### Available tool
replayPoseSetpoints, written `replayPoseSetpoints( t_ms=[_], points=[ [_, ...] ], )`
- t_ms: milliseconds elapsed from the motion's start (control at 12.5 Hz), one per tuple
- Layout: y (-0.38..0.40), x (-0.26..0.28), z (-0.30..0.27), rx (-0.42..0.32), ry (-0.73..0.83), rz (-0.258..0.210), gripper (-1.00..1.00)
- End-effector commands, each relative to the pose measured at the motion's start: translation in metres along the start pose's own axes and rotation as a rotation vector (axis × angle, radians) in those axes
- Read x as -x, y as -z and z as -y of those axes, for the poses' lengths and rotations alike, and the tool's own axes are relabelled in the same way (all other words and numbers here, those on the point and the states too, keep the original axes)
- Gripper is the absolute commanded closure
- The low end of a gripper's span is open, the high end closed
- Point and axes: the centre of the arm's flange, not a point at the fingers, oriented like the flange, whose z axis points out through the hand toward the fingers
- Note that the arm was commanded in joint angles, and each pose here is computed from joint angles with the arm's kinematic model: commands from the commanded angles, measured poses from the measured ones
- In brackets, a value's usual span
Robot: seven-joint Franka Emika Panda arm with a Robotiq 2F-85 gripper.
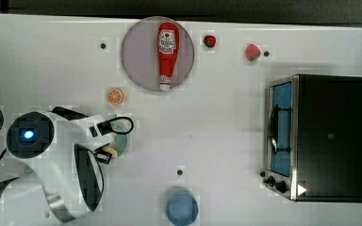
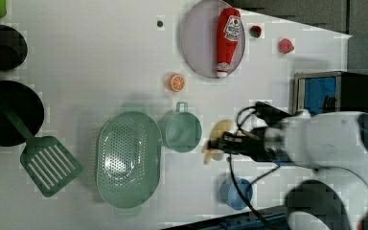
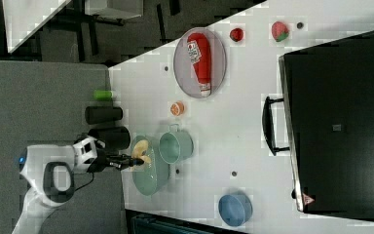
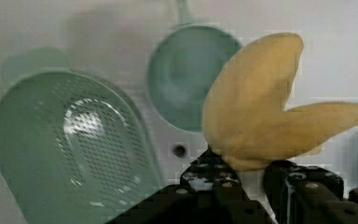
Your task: Pick Banana and place it in mug.
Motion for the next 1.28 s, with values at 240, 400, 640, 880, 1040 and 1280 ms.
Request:
replayPoseSetpoints(
  t_ms=[240,400,640,880,1040,1280],
  points=[
    [-0.044,-0.035,0.0,-0.044,-0.148,-0.022,0.49],
    [-0.064,-0.04,0.002,-0.037,-0.152,-0.027,0.49],
    [-0.078,-0.035,0.003,-0.034,-0.233,-0.039,0.0],
    [-0.085,-0.031,0.002,-0.033,-0.265,-0.048,-0.66],
    [-0.081,-0.032,0.004,-0.058,-0.263,-0.068,-1.0],
    [-0.054,-0.039,0.003,-0.102,-0.285,-0.12,-1.0]
  ],
)
